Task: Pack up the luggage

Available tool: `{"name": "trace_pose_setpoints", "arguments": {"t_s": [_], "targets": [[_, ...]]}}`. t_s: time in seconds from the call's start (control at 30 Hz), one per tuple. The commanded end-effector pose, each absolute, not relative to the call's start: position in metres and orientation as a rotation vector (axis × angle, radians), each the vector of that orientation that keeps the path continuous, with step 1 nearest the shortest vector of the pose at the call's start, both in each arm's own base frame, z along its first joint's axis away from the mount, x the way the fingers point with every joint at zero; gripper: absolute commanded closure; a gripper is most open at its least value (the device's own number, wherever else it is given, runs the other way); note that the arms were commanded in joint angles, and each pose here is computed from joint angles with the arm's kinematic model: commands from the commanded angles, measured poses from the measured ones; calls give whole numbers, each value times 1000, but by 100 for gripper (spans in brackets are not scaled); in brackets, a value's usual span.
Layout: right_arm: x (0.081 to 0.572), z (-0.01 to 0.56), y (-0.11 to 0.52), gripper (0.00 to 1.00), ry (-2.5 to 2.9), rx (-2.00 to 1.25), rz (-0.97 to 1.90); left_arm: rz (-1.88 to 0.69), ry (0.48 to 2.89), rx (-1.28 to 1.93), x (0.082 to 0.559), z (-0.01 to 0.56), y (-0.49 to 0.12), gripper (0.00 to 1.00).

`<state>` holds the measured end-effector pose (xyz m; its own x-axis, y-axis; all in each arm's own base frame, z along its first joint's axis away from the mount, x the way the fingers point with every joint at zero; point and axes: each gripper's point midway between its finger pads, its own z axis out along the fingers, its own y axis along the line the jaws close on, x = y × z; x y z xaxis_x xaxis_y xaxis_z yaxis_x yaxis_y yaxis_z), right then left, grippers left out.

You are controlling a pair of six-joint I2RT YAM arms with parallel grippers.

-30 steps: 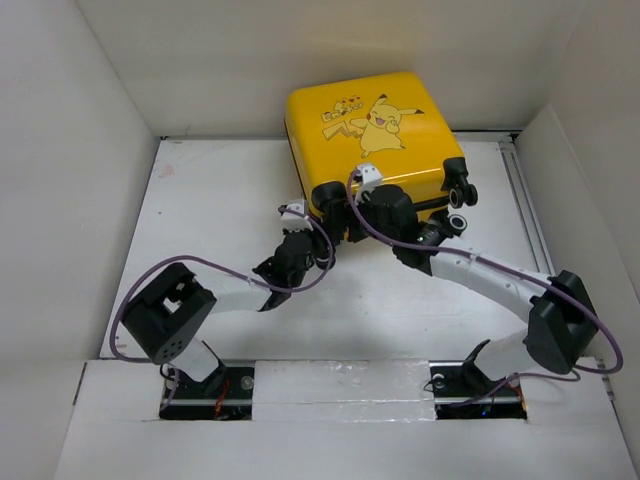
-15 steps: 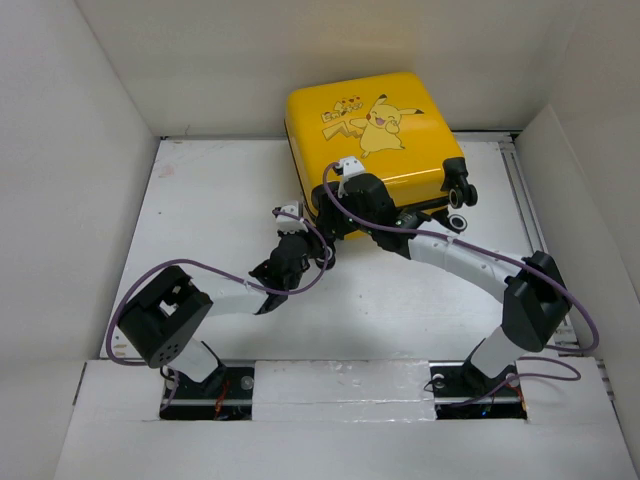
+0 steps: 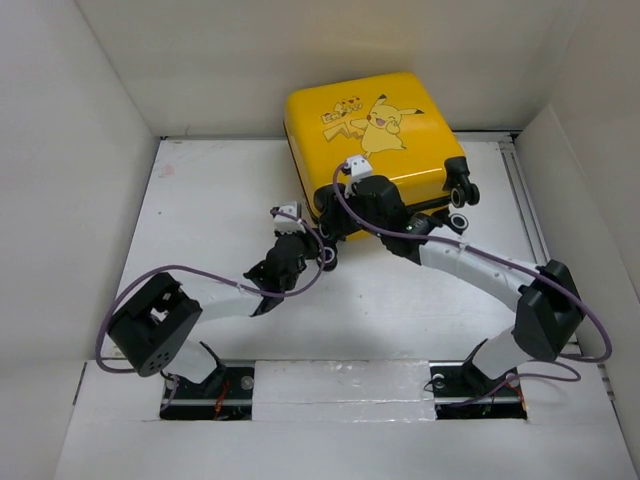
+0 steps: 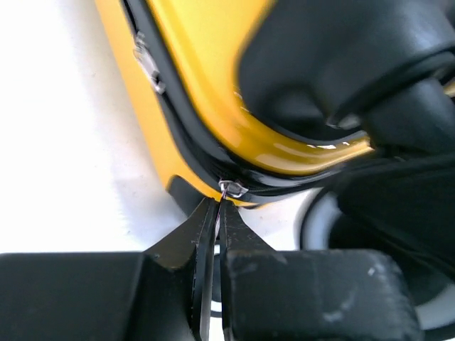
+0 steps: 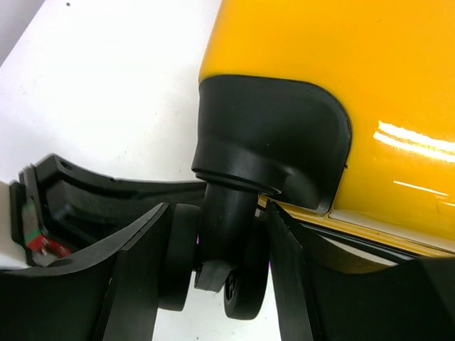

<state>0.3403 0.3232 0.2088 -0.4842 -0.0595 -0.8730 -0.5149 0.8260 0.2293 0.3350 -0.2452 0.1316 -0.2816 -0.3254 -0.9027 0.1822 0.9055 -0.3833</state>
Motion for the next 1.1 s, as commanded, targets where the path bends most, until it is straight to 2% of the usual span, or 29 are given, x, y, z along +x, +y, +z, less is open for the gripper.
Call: {"name": "trace_pose_setpoints", "arguments": {"t_s": [0.0, 0.23, 0.37, 0.5, 0.67, 0.7, 0.73, 0.77, 0.87, 1.07], "targets": [[332, 191, 288, 100, 2093, -489, 477, -295, 1762, -212, 342, 132, -191, 100], [328, 179, 280, 100, 2130, -518, 451, -147, 1830, -231, 342, 114, -168, 100], [320, 178, 278, 100, 2138, -531, 466, -155, 1821, -321, 364, 120, -146, 100], [315, 176, 281, 100, 2134, -547, 484, -294, 1802, -292, 376, 140, -160, 100], [316, 179, 289, 100, 2115, -549, 529, -584, 1806, 19, 331, 143, -227, 100], [317, 175, 290, 100, 2125, -552, 525, -610, 1820, 57, 322, 138, -236, 97], [317, 175, 290, 100, 2125, -552, 525, -618, 1832, 91, 316, 133, -240, 89], [318, 176, 291, 100, 2116, -550, 529, -619, 1841, 112, 312, 127, -239, 76], [318, 181, 296, 100, 2096, -557, 558, -629, 1841, 139, 308, 120, -243, 64], [317, 184, 298, 100, 2082, -550, 581, -601, 1803, 185, 329, 131, -258, 54]]}}
